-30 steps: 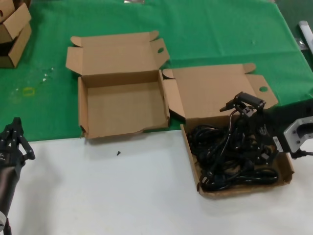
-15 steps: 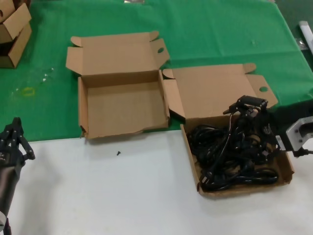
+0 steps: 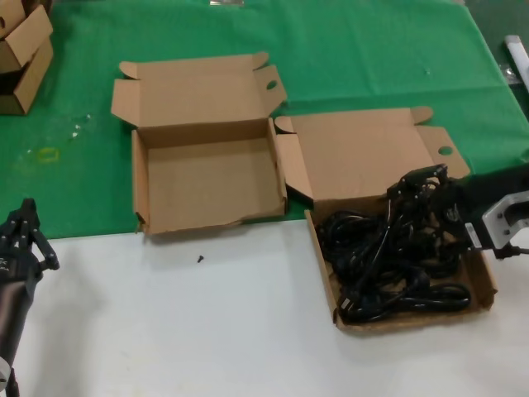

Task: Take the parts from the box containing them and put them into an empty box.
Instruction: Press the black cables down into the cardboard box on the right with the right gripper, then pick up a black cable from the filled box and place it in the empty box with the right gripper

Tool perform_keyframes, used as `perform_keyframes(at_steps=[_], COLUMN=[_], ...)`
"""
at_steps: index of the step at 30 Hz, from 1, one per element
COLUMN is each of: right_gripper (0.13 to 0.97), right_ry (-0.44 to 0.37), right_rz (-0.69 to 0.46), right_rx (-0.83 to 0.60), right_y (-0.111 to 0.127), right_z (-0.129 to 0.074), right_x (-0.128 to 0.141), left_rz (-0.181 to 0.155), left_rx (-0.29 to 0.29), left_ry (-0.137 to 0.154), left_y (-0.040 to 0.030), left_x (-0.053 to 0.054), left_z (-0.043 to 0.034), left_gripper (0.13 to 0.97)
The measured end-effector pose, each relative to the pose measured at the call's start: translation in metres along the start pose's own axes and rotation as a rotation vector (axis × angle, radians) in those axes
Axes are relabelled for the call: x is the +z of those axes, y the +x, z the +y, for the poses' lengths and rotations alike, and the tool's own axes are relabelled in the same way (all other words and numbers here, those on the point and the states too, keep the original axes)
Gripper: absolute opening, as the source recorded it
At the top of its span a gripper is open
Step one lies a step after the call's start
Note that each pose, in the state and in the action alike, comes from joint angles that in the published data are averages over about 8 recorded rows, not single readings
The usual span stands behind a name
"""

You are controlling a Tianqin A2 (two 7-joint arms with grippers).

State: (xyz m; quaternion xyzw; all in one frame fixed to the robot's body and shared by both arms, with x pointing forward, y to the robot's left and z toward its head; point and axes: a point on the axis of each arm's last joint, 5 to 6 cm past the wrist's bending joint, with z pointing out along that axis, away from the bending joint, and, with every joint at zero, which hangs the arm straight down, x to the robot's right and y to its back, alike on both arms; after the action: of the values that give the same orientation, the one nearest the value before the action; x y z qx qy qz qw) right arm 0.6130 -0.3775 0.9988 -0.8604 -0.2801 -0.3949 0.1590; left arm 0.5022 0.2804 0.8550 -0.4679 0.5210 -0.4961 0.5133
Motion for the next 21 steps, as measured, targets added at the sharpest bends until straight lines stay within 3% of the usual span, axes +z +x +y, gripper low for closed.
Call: perform_keyframes(at_steps=[9, 13, 21], right_gripper=[0.409, 0.409, 0.261], right_ry=[-0.007, -0.008, -0.005], right_rz=[0.004, 0.003, 0.008], right_rx=[0.000, 0.003, 0.018], right_y=[0.0003, -0.0014, -0.0028], right_z=[0.0032, 0.0049, 0.0070], right_x=[-0.0007, -0.0020, -0.0076], left_rz=[0.000, 0.000, 0.000], left_rx=[0.000, 0.000, 0.000], left_ry=[0.000, 0.000, 0.000], left_y=[0.0000, 0.0000, 0.0000], left_x=[0.0000, 0.0000, 0.0000], left_z=[0.0000, 0.0000, 0.0000], left_gripper=[0.142, 0.142, 0.142])
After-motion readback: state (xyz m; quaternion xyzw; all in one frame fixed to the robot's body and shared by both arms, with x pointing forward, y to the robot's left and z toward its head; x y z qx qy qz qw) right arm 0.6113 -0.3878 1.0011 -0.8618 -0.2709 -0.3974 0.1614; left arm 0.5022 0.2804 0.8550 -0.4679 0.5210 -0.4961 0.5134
